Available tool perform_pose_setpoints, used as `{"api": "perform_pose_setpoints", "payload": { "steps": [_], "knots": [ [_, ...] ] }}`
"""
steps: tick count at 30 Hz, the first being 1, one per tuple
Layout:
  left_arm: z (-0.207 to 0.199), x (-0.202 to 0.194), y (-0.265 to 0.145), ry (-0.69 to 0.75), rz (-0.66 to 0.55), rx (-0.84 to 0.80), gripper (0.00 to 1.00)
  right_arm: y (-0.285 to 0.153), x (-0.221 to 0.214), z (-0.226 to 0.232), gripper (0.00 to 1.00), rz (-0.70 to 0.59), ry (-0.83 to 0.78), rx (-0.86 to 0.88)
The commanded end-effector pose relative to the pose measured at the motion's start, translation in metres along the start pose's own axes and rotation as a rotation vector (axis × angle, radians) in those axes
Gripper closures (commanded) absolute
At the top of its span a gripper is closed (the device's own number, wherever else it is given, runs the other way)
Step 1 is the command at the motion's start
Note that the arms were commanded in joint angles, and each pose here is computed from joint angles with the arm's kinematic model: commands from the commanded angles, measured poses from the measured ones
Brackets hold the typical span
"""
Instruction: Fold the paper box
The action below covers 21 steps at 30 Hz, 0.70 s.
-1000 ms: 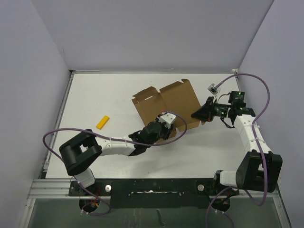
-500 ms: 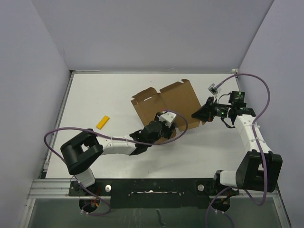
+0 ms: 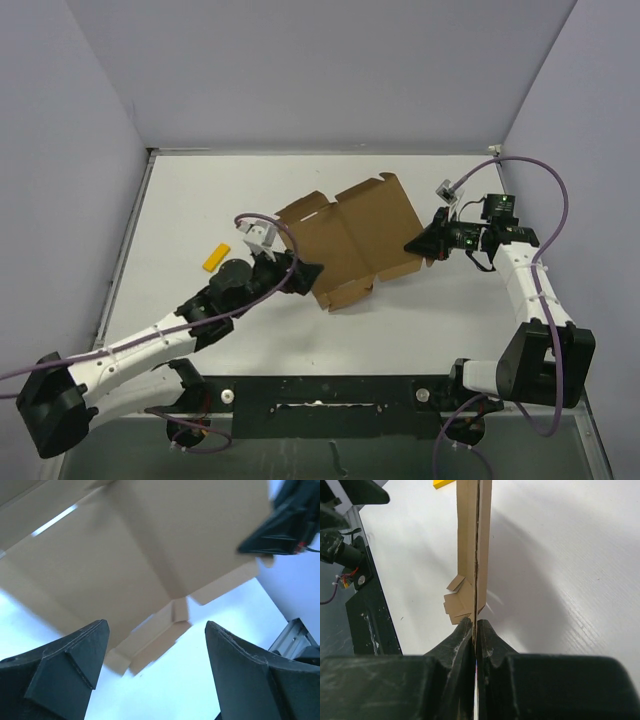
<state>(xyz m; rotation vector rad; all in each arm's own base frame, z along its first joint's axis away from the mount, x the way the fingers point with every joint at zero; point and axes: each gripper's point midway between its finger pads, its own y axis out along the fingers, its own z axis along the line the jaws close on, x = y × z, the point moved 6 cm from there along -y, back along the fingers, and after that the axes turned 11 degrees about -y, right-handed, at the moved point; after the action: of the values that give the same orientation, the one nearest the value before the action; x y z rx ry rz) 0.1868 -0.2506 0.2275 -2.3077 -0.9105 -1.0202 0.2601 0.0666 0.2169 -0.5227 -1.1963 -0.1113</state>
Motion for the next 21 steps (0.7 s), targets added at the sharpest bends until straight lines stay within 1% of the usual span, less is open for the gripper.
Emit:
{"api": "perform_pose_setpoints", "payload": {
  "steps": [1, 5, 9, 16, 21],
  "knots": [
    [0.052, -0.023, -0.028, -0.242, 0.092, 0.112, 0.24, -0.01, 0.024, 0.008, 1.0, -0.052, -0.13, 0.005],
    [0.088, -0.027, -0.041, -0.315, 0.05, 0.178, 0.27, -0.011, 0.022, 0.008, 1.0, -0.058, -0.132, 0.016],
    [0.105, -0.029, -0.039, -0.334, 0.033, 0.197, 0.29, -0.011, 0.02, 0.008, 1.0, -0.068, -0.129, 0.034],
    [0.111, -0.024, -0.009, -0.293, -0.018, 0.113, 0.35, -0.009, 0.018, 0.006, 1.0, -0.073, -0.116, 0.049],
    [0.124, -0.024, 0.014, -0.277, -0.024, 0.162, 0.36, -0.009, 0.017, 0.006, 1.0, -0.073, -0.113, 0.054]
  ]
}}
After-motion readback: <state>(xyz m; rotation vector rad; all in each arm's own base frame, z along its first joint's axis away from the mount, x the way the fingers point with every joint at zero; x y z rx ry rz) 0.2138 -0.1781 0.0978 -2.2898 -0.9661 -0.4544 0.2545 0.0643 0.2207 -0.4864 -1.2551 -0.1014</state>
